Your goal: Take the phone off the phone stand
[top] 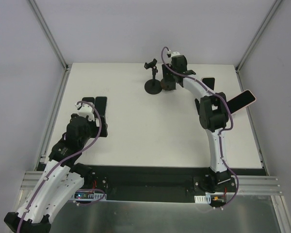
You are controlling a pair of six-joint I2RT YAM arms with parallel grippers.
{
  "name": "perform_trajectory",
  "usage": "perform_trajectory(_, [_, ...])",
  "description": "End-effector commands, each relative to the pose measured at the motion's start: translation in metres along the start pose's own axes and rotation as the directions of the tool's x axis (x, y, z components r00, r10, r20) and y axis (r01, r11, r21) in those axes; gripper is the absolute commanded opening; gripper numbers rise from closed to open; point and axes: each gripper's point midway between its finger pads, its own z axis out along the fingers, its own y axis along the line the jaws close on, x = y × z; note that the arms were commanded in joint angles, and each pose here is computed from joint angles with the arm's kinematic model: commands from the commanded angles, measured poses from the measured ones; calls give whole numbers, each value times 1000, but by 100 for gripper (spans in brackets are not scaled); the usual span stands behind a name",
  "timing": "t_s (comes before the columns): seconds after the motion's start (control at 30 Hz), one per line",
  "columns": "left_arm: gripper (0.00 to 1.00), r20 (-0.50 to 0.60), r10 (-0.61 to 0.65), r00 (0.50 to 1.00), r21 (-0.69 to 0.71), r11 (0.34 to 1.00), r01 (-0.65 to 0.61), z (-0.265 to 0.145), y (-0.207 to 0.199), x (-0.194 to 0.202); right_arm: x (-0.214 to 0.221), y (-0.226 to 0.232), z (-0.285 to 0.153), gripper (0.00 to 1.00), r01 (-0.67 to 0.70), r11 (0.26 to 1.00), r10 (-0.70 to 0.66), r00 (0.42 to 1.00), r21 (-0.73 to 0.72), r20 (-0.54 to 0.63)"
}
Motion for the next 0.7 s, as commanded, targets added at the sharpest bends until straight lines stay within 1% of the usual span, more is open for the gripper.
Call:
perform_trajectory(0.0, [99, 0, 22, 1000, -8, 1000, -22, 8, 0, -2, -33, 40, -14, 27, 76, 991, -68, 995, -111, 72])
perform_trajectory(0.1, [99, -4, 28, 1000, 12, 1000, -28, 9, -3, -1, -31, 45, -18, 28, 83, 992, -77, 995, -91, 69])
perform_trajectory(0.13, [99, 0, 28, 1000, 16, 999, -28, 8, -3, -2, -30, 35, -17, 28, 78, 997, -76, 995, -27, 68])
perform_trajectory(0.2, [99, 5, 28, 1000, 21, 999, -28, 7, -4, -2, -32, 23, -21, 28, 47, 997, -51, 996, 53, 71])
perform_trajectory(0.23, [99, 5, 29, 1000, 21, 999, -29, 7, -4, -2, -31, 9, -22, 28, 35, 992, -44, 997, 125, 69])
perform_trajectory(0.33, [99, 13, 29, 999, 24, 999, -29, 6, -4, -3, -33, -8, -31, 28, -14, 981, -2, 997, 194, 82])
perform_trajectory(0.47, [99, 4, 31, 1000, 30, 999, -31, 7, -6, -2, -34, -17, -34, 28, -33, 978, 16, 996, 205, 84])
perform_trajectory(0.67, [99, 2, 31, 1000, 34, 999, -31, 8, -7, -2, -21, -12, -22, 34, -18, 986, 10, 999, 166, 48])
